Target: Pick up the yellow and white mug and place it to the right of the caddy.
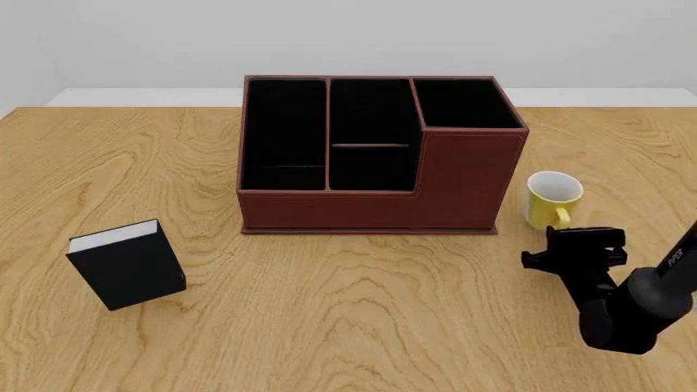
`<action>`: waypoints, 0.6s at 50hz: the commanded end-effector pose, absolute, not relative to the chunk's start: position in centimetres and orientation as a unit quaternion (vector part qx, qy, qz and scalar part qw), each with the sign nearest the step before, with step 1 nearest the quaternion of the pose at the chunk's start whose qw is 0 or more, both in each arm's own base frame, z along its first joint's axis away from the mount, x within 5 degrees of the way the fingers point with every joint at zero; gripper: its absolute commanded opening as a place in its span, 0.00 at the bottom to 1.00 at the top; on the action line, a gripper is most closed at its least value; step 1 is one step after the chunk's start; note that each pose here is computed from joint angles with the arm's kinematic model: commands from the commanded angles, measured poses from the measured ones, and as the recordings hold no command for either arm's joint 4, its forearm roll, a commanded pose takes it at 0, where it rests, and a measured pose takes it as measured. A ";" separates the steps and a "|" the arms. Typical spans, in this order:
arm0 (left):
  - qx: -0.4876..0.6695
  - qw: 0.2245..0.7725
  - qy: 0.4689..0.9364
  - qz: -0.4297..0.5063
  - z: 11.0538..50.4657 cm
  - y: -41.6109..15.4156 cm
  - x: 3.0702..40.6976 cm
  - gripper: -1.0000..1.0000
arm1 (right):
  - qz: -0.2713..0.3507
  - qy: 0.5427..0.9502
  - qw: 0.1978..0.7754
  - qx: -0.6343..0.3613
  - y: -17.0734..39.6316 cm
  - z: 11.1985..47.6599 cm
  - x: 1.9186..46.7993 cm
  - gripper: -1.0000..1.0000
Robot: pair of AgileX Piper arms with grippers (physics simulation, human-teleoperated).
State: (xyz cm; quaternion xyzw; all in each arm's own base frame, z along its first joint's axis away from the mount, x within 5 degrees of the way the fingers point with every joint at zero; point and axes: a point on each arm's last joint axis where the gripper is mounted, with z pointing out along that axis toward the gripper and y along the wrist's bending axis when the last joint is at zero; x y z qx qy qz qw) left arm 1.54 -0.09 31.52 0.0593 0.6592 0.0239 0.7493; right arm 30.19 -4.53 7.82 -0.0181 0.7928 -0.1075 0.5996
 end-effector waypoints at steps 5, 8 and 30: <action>0.061 0.748 0.661 0.024 31.2 -0.1 1.7 1.00 | -0.103 0.800 0.591 -0.015 -4.7 6.7 30.6 0.00; 0.063 0.748 0.661 0.024 31.2 -0.1 1.7 1.00 | -0.103 0.802 0.589 -0.015 -4.8 6.4 30.7 0.00; 0.063 0.748 0.661 0.023 31.3 -0.1 1.6 1.00 | -0.104 0.803 0.587 -0.014 -4.8 6.4 30.5 1.00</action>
